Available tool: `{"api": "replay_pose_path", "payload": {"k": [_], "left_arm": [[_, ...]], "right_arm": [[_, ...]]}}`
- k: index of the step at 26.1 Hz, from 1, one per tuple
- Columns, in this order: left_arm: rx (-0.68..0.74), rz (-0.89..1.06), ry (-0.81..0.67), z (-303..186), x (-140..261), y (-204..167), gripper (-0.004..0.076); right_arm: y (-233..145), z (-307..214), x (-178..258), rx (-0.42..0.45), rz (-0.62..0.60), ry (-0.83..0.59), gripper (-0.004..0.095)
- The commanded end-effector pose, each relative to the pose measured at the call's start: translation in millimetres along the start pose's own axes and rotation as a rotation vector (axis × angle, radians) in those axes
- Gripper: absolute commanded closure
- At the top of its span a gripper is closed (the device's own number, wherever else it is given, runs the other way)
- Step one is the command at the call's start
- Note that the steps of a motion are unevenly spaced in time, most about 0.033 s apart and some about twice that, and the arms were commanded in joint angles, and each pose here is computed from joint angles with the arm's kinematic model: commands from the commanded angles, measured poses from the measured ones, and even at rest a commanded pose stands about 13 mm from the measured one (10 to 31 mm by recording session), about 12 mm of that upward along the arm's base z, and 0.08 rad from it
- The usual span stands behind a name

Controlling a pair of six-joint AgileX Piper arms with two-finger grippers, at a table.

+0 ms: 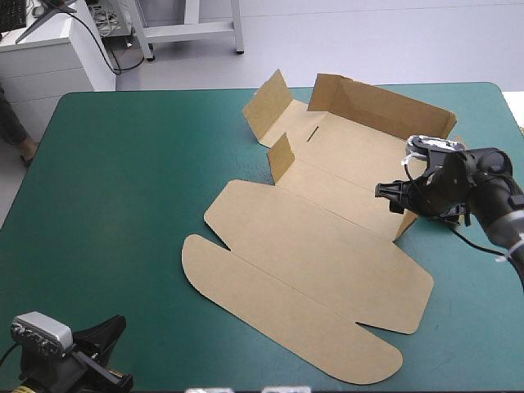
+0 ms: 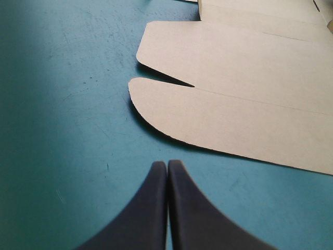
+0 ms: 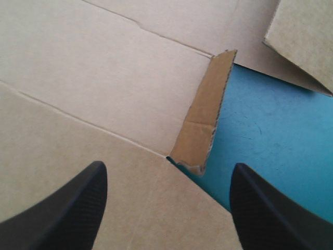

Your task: Fold the box

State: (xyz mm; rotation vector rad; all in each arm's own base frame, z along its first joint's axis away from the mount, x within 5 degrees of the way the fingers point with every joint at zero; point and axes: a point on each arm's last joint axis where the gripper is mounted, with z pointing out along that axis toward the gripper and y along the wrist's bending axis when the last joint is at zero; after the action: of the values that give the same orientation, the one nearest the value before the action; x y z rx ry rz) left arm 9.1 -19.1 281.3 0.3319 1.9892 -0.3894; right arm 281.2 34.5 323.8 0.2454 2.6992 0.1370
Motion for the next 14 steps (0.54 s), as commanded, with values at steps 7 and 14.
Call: {"api": "replay_pose_path", "payload": {"k": [7, 14], "left_arm": [[0.012, 0.012, -0.082, -4.0, -13.6, -1.6, 0.0732], [0.012, 0.012, -0.082, -4.0, -13.6, -1.6, 0.0732]], "right_arm": [[-20.3, 27.7, -22.3, 0.061, 0.106, 0.06, 0.0305], [-24.7, 49.9, -28.6, 0.011, 0.104, 0.093, 0.0413]]}}
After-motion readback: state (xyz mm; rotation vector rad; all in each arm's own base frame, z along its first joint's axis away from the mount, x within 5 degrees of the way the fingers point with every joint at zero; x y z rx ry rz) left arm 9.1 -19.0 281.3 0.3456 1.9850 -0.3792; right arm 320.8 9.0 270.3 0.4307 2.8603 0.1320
